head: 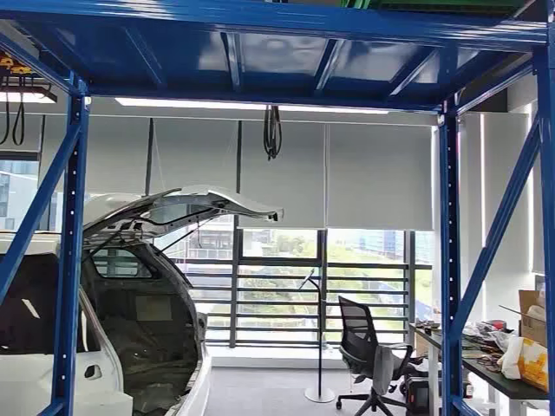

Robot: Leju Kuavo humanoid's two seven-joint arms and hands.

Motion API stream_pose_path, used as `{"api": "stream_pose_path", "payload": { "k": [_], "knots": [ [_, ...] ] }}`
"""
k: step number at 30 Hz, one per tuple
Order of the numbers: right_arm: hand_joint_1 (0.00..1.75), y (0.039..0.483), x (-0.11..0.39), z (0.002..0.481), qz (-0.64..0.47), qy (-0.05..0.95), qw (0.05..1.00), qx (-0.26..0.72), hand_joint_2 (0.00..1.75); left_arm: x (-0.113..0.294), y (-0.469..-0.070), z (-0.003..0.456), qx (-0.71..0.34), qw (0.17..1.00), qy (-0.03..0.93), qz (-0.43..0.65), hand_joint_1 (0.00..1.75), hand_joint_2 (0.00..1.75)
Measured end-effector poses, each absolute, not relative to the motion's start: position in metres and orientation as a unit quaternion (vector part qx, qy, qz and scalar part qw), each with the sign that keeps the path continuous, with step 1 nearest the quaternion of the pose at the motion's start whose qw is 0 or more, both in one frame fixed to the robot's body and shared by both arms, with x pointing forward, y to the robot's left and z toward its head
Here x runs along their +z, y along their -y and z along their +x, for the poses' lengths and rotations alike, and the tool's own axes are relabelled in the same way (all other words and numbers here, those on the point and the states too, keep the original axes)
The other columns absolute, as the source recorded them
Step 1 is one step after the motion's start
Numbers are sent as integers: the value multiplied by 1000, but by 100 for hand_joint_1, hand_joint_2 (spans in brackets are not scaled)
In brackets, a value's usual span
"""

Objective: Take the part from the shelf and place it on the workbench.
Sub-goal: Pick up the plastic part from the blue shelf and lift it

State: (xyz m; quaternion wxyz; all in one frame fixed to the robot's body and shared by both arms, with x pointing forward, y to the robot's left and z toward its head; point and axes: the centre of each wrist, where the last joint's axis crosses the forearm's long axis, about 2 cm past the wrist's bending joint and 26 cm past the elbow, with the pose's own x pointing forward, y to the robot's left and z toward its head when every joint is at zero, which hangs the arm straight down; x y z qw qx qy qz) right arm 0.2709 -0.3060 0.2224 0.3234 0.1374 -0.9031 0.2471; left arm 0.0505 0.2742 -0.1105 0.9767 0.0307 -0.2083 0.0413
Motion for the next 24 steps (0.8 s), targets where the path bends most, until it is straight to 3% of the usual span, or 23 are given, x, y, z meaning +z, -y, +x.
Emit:
{"api": "stream_pose_path", "payload": {
  "k": [8,24],
  "knots": [
    [0,303,221,271,57,888,381,252,0,-111,-275,50,51,976,209,36,0,0],
    [0,305,217,266,-27,867,402,292,0,-111,-274,48,51,976,207,37,0,0]
  ]
}}
